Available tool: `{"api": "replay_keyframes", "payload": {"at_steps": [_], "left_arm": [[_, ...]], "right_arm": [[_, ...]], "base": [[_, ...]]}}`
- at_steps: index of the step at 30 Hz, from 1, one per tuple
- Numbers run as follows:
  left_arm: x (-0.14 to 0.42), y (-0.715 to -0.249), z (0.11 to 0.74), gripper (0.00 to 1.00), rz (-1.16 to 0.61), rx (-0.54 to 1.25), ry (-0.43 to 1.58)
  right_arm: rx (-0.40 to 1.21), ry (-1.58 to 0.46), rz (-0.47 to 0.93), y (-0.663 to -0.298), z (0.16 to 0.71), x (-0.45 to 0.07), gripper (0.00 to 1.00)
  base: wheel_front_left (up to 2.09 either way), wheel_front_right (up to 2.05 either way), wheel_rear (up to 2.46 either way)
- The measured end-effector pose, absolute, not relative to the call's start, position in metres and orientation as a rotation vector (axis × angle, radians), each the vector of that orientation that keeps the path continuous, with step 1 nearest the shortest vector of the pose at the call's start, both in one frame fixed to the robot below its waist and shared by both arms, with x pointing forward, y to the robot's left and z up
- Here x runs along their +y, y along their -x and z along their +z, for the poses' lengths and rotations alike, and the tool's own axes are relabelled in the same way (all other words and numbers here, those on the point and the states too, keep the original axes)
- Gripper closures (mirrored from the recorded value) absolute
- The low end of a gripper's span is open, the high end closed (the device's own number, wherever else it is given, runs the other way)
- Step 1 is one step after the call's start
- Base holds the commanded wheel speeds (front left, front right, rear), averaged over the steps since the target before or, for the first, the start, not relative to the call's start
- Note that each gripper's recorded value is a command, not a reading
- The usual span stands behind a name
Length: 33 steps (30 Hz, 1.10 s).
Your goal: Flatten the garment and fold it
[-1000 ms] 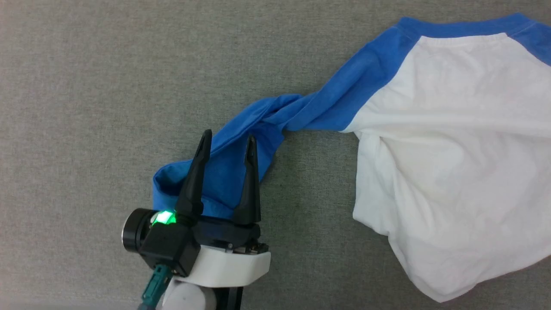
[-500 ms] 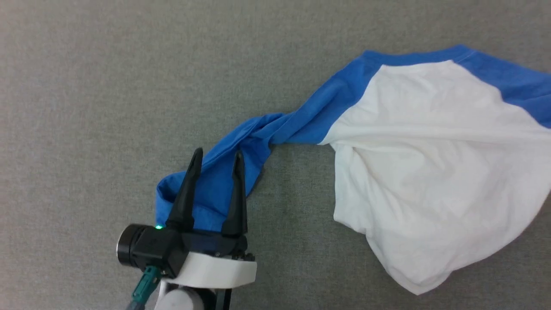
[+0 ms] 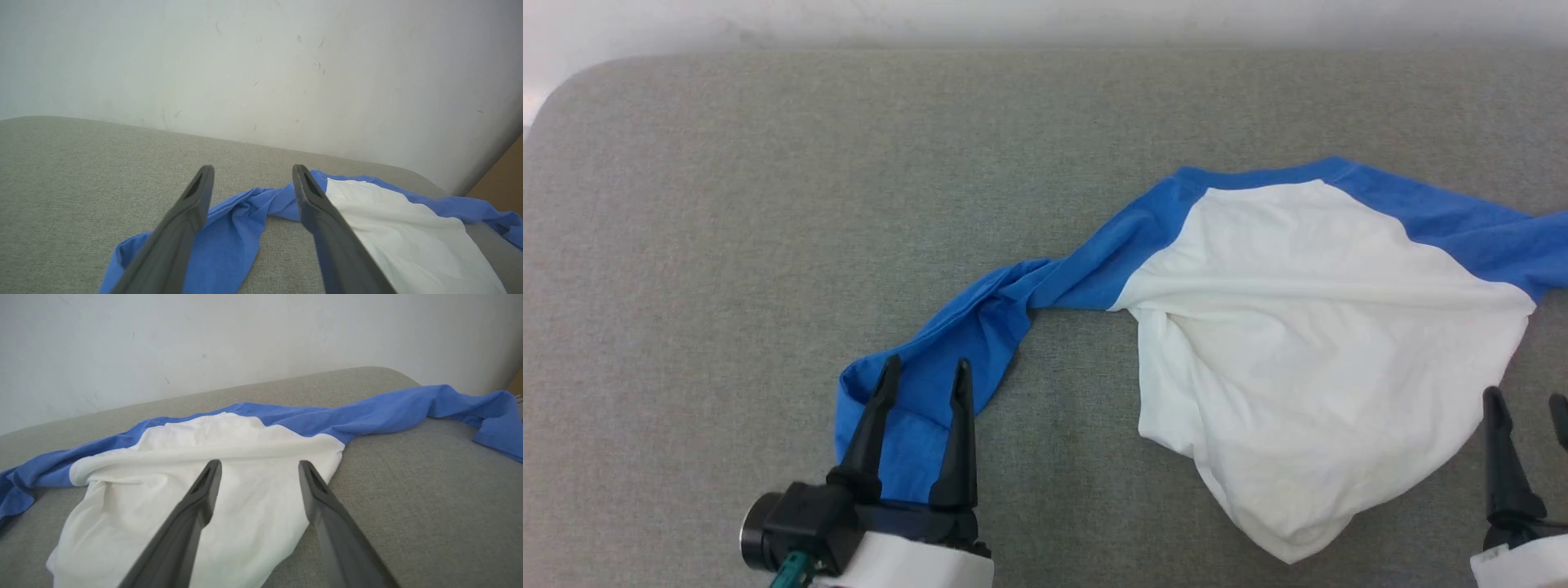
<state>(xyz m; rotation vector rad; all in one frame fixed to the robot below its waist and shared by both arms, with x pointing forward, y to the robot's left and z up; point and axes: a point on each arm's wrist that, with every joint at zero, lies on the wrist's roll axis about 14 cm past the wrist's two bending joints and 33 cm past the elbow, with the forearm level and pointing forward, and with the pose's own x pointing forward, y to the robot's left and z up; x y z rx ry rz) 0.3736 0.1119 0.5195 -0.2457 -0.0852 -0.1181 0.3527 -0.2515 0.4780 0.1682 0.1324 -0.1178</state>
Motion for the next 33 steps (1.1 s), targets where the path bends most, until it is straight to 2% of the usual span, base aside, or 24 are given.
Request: {"api": "replay_keyframes", "payload": {"at_steps": [4,9,17,24,33], "left_arm": [[0.097,-0.39,0.528,0.0,-0.205,-0.068,0.212],[0.055,-0.44,0.557,0.0,-0.401,-0.066,0.116],[0.008,-0.521,0.551,0.0,-0.589,0.15,-0.075],[-0.015,-0.552,0.49,0.0,-0.66,0.45,-0.135],[-0.031,-0.549,0.412,0.0,-0.694,0.707,-0.156]], "right_arm": [[0.097,-0.137,-0.116,-0.356,0.496,-0.251,0.0],[0.056,-0.106,-0.109,-0.374,0.51,-0.253,0.0],[0.09,-0.107,-0.097,-0.397,0.494,-0.255,0.0],[0.157,-0.13,-0.097,-0.407,0.464,-0.258,0.0],[0.213,-0.121,-0.145,-0.403,0.44,-0.277,0.0]], "base": [[0.0,0.0,0.0],[0.0,0.0,0.0],[0.0,0.0,0.0],[0.0,0.0,0.0],[0.0,0.0,0.0]]}}
